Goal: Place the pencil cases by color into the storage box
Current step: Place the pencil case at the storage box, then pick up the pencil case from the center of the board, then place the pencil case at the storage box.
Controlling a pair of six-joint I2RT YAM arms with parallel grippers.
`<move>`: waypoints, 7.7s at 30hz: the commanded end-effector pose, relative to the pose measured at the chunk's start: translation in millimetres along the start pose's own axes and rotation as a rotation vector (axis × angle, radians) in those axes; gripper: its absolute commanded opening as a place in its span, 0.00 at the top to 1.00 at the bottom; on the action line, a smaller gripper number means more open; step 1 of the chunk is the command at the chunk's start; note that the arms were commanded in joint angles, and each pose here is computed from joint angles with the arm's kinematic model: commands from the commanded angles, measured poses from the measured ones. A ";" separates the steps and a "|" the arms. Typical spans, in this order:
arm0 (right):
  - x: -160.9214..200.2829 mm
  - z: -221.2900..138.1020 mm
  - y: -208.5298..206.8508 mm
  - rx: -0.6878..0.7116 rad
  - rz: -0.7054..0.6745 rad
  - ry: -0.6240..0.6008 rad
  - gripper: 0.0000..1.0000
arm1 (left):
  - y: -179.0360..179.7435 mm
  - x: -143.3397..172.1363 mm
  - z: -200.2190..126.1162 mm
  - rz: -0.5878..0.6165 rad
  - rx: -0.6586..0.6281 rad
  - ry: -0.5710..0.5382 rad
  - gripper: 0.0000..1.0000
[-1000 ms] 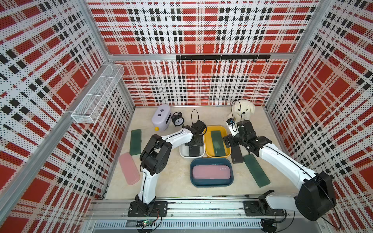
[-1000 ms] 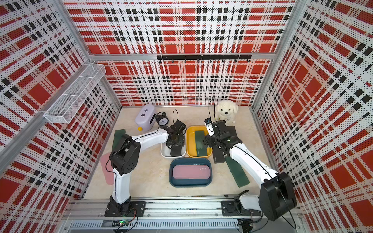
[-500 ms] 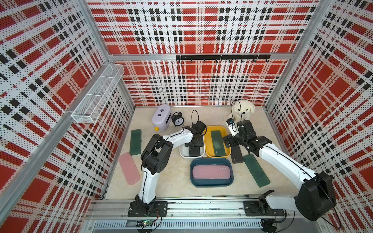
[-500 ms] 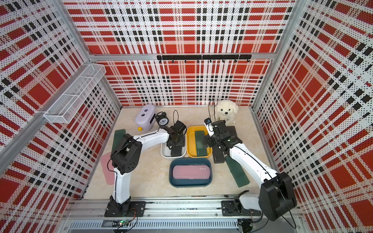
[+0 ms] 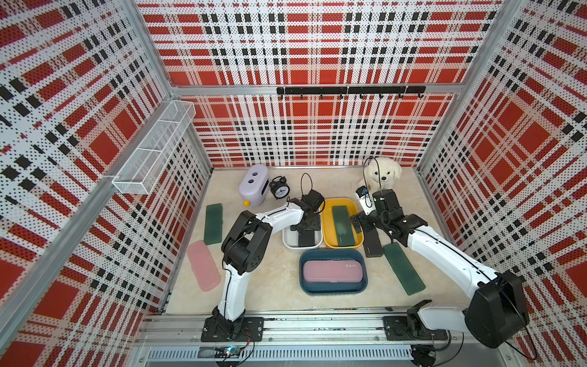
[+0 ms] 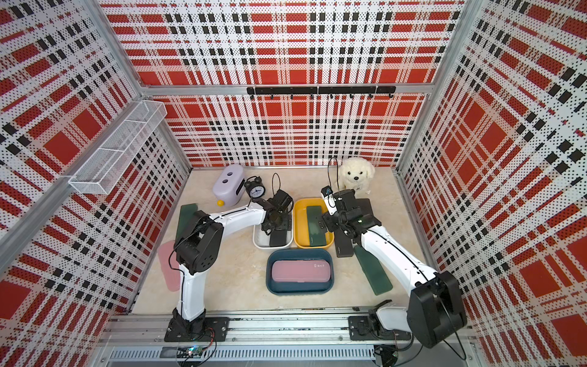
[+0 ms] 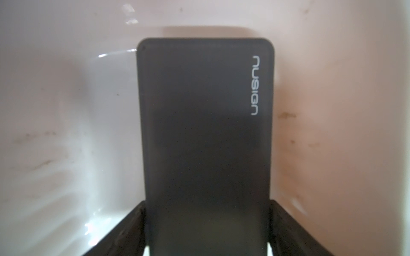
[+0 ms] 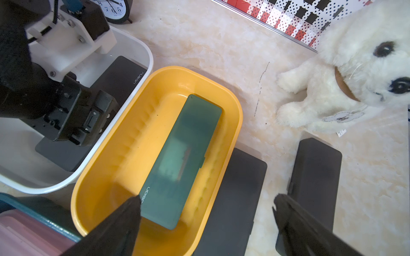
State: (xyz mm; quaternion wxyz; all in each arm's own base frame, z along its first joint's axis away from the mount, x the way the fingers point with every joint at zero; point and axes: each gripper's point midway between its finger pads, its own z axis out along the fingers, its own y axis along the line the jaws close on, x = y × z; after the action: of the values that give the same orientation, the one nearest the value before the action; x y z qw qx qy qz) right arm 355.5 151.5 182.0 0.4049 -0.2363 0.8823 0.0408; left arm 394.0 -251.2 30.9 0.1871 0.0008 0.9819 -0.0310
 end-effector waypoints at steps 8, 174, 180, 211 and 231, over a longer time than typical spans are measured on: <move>-4.2 0.8 -2.1 0.000 0.002 -0.011 0.00 | -0.4 -10.4 -7.4 -0.003 0.011 -0.035 0.13; -84.1 23.7 94.9 0.074 0.264 0.008 0.40 | 171.5 -75.0 -175.5 -0.402 0.047 -0.658 0.08; -89.0 38.5 130.1 0.027 0.316 0.023 0.40 | 186.2 -71.8 -173.7 -0.427 0.018 -0.646 0.08; -73.7 125.3 182.0 0.035 0.374 0.074 0.41 | 225.9 -61.1 -174.0 -0.476 -0.028 -0.647 0.08; -36.3 159.4 188.0 0.073 0.353 0.150 0.41 | 226.3 -60.2 -171.0 -0.471 -0.026 -0.640 0.08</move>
State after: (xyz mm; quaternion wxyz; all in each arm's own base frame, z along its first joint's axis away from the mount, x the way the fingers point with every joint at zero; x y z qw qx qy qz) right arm 398.2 365.6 80.1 0.3225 -0.0685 0.9423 0.0576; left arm 392.5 -17.3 197.1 0.4690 -0.2392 0.8480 -0.0608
